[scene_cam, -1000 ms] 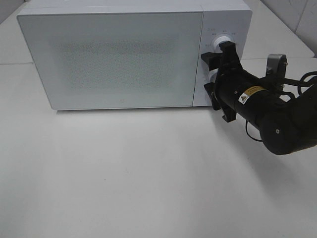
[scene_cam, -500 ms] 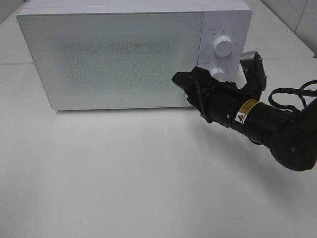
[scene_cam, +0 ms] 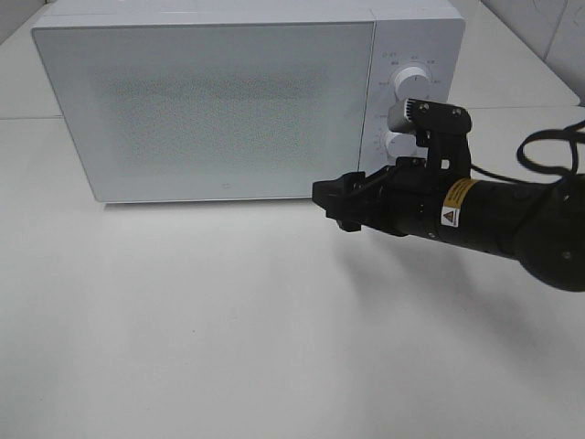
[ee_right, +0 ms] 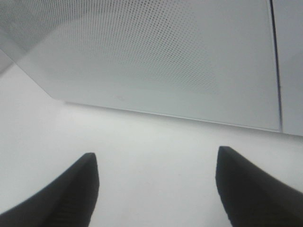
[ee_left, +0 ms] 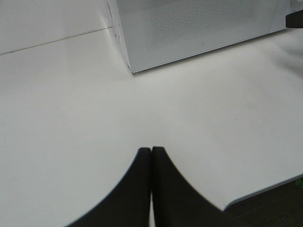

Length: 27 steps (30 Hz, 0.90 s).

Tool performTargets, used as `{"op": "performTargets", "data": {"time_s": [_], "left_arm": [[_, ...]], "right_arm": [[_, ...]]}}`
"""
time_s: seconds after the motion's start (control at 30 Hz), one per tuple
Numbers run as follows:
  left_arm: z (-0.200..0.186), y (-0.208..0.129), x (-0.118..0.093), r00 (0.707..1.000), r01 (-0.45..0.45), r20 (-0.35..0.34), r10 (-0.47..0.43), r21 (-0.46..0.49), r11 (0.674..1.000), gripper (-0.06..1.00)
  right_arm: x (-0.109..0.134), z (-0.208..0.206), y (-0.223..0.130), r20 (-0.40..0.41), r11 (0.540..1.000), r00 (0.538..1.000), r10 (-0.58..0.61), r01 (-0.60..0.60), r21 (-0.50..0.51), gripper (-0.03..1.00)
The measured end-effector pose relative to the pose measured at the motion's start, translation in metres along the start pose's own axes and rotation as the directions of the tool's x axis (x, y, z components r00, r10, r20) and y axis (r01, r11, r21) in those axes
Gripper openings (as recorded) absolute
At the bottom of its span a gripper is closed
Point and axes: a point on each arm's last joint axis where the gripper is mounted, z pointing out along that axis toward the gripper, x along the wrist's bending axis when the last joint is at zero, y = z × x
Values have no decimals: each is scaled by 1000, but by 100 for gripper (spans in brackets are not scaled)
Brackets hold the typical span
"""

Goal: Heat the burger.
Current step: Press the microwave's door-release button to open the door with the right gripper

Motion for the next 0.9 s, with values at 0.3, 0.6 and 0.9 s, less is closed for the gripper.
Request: {"op": "performTargets", "data": {"time_s": [0.3, 0.6, 0.9], "left_arm": [[0, 0, 0, 1000, 0, 0, 0, 0, 1000, 0], [0, 0, 0, 1000, 0, 0, 0, 0, 1000, 0], [0, 0, 0, 1000, 0, 0, 0, 0, 1000, 0]], "right_arm": [[-13, -26, 31, 235, 913, 938, -255, 154, 377, 64], [-47, -44, 70, 448, 879, 878, -167, -74, 472, 63], [-93, -89, 86, 599, 834, 798, 65, -373, 406, 63]]}}
